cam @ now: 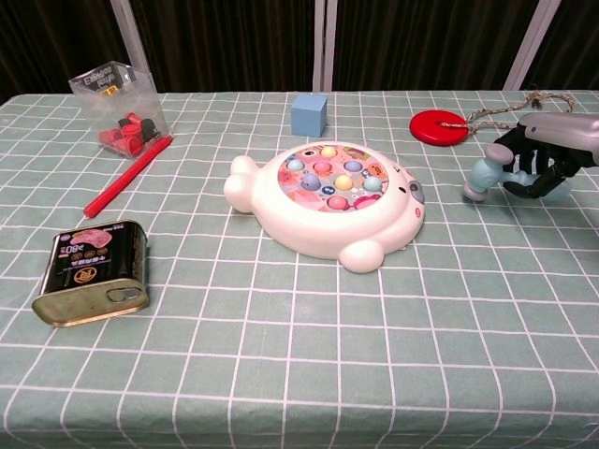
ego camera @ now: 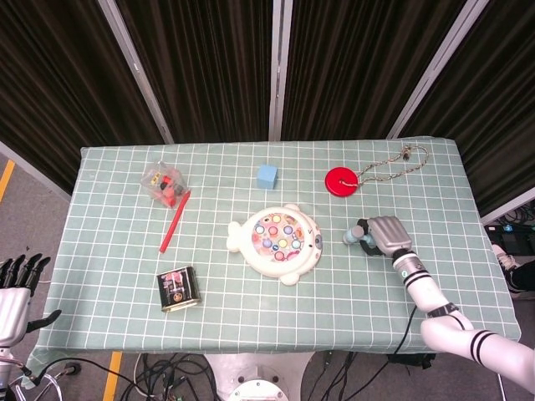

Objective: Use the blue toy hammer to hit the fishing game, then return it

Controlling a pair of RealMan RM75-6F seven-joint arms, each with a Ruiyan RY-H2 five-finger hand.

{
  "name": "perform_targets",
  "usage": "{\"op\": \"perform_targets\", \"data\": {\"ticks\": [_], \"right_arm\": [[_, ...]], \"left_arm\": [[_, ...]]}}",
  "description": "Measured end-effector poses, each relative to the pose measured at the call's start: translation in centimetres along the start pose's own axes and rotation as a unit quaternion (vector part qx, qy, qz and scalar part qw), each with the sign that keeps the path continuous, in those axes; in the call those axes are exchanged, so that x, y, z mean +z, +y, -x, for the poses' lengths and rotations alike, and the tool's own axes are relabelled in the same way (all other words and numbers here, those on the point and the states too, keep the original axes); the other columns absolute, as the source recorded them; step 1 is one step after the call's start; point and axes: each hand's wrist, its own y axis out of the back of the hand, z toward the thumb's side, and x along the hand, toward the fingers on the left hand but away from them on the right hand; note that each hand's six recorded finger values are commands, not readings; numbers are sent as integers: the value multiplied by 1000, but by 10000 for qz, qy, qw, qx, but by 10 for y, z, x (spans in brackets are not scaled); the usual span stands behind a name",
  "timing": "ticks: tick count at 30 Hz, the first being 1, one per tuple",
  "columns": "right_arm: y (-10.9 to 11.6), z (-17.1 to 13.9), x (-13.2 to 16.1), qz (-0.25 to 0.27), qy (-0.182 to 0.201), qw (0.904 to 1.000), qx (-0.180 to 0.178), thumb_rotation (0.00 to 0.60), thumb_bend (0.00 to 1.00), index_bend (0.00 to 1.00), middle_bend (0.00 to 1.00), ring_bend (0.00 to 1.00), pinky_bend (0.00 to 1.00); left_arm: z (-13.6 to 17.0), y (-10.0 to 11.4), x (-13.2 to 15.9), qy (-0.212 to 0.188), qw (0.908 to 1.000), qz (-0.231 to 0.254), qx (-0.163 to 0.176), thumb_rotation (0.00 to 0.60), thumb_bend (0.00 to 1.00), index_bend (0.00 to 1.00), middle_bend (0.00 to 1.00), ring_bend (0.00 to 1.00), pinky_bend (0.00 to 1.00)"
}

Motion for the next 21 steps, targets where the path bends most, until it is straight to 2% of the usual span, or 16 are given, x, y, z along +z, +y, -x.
{"op": "perform_targets", "data": {"ticks": [9,16,21], "right_arm": [[18,-10,10,-13,377,9993,-35,600,675,713,668,514,606],[37,-19,45,-42,963,9953,-77,600,675,717,676,527,633],[47,-15,66,45,1202,9926,-173,600,675,719,677,530,650]], "left_arm": [[1,3,2,-21,10000,-16,31,600,58,115,78,0,0],[2,5,3,-31,10000,-20,47,600,58,115,78,0,0],[2,8,3,-33,10000,-14,93,600,58,115,78,0,0]]}}
